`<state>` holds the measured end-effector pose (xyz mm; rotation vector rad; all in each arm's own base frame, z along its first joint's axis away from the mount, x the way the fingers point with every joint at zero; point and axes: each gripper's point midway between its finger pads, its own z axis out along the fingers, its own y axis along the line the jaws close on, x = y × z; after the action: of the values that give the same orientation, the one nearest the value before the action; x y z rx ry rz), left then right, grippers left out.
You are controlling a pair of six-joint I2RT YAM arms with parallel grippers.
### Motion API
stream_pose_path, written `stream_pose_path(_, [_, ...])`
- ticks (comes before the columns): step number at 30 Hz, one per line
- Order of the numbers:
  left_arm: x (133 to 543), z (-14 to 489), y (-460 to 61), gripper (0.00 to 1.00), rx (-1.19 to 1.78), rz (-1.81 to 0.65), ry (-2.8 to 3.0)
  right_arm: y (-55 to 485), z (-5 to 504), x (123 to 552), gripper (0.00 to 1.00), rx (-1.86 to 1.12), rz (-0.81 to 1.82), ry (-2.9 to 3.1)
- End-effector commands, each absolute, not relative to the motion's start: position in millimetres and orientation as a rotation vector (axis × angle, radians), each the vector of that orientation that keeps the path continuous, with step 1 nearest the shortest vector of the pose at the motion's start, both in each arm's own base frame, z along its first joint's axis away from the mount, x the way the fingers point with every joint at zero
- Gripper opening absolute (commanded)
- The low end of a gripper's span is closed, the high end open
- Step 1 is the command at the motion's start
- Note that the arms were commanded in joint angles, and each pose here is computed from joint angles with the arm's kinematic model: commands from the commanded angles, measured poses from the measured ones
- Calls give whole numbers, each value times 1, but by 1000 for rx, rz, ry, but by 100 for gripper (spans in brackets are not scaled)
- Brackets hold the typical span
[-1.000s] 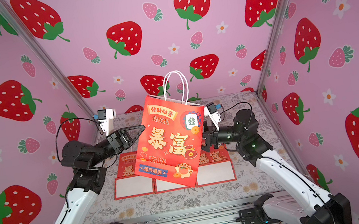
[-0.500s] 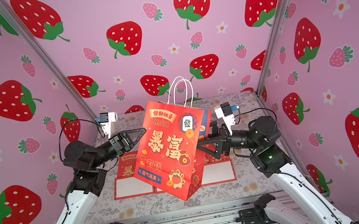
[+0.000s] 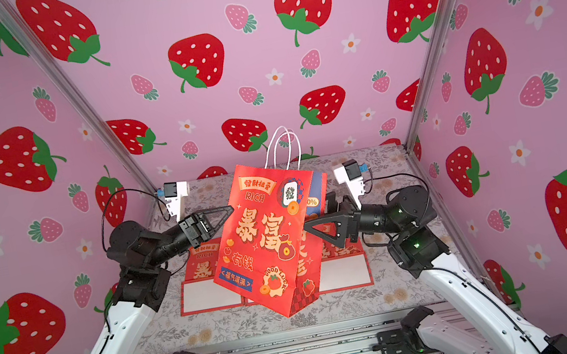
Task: Put away the paper bag
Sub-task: Press the paper bag.
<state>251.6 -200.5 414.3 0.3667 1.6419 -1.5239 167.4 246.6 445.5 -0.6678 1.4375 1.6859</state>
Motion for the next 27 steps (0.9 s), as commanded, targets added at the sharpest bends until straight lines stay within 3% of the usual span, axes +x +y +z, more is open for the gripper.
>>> stream_pose_path(1, [248, 420, -196, 0, 394, -1462, 1615, 244, 461, 157, 99, -690, 1684, 1364])
stream_pose_path(8, [250, 413, -194, 0, 389, -1404, 1641, 251, 460, 157, 100, -691, 1670, 1387])
stream_pose_path(16, [247, 416, -189, 0, 372, -1369, 1613, 280, 441, 183, 84, -618, 1602, 1486])
stream_pose_path(22, [241, 420, -187, 0, 381, -1345, 1587, 286, 439, 197, 63, -531, 1553, 1494])
stream_pose_path(27, [234, 421, -184, 0, 390, -1333, 1569, 276, 445, 194, 62, -516, 1507, 1455])
